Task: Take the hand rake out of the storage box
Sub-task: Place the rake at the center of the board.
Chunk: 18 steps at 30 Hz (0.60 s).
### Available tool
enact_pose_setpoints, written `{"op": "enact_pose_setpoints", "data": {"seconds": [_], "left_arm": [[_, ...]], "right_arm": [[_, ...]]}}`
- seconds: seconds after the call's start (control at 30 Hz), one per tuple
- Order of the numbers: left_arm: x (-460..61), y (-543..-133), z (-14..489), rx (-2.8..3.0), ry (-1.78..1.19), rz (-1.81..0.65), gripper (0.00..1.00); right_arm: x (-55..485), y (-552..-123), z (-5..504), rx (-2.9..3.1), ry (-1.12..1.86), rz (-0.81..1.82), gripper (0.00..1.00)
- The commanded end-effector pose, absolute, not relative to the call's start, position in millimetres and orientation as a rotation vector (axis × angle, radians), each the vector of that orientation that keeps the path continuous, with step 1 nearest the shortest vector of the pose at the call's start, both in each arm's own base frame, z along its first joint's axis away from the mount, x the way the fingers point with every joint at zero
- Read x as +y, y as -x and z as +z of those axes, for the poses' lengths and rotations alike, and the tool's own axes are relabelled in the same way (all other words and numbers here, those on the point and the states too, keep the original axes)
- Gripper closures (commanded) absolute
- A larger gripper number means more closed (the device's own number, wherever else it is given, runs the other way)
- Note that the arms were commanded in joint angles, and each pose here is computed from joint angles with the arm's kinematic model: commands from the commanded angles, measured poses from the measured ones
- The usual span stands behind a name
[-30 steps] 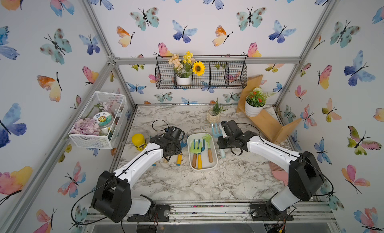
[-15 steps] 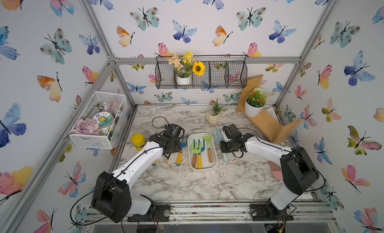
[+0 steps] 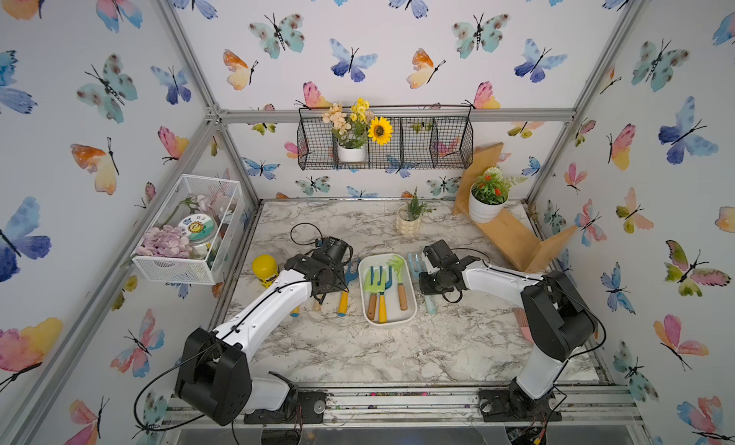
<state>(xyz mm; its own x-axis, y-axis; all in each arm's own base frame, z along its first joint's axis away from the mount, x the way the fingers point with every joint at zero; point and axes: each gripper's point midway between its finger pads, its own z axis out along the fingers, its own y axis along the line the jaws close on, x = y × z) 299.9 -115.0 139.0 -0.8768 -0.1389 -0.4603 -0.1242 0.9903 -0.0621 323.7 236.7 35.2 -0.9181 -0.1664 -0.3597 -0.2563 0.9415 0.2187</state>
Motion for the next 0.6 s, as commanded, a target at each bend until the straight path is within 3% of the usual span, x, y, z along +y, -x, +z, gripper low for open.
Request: {"op": "enact_pose_setpoints", "data": {"seconds": [0.0, 0.57], "left_arm": [[-107.3, -303.2, 146.0, 2.632, 0.191, 0.003, 0.58], [-106.5, -301.9, 142.9, 2.635, 0.191, 0.005, 0.58]], "right_arm": [[239.0, -321.2, 26.3, 2.776, 0.303, 0.407, 0.82], [239.8, -317.9, 10.0, 2.821, 0.21, 0.428, 0.81]]}}
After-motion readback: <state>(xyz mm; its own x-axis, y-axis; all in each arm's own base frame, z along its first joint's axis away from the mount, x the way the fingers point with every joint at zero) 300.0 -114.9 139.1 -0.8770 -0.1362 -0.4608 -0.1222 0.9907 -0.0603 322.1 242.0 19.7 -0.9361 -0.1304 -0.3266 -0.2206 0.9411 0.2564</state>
